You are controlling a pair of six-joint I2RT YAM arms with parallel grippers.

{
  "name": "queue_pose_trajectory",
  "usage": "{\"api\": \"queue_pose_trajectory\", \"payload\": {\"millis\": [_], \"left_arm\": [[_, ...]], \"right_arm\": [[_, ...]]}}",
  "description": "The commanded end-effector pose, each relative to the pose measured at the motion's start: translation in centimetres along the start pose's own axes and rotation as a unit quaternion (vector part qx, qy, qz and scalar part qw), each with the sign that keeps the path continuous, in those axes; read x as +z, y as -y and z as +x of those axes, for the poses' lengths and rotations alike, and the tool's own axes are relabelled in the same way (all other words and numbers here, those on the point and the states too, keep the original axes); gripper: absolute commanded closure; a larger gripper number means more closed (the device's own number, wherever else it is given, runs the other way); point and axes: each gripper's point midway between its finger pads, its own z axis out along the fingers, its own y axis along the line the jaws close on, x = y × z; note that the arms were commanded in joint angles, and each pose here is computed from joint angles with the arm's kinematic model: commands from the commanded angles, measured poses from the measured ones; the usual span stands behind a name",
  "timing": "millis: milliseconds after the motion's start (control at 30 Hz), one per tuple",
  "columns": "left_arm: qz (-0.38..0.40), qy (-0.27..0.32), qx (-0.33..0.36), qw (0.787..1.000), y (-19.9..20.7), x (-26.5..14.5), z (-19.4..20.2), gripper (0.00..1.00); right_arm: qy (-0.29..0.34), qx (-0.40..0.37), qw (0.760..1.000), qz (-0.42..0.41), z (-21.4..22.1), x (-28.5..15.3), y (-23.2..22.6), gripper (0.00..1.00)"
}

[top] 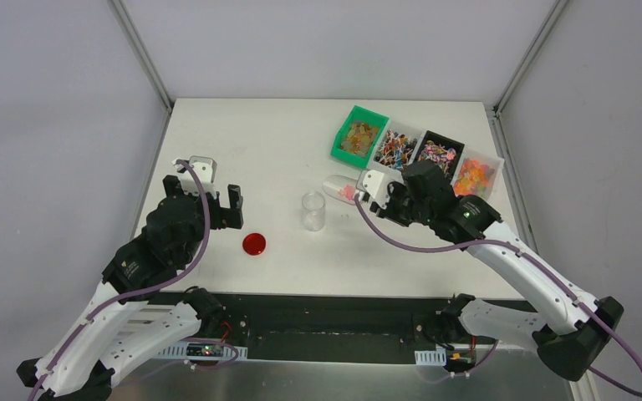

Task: Pack the candies
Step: Place the fake candies in the packing bottle.

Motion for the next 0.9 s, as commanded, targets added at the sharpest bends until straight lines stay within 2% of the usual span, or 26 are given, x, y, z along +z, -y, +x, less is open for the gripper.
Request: {"api": "queue_pose_trajectory", "payload": {"millis": [0,867], "left_arm": [[-0.005,0.017,-0.014,1.0,-0.1,0.1,-0.8,0.02],[-0.005,0.017,-0.014,1.0,-0.1,0.1,-0.7,0.02]], "right_arm": [[0.004,-0.046,0.999,0.017,-1.8,-0.6,1.2,1.0],[-0.071,-0.144,0.987,-0.003,-2.7,1.1,1.6,1.0]]}}
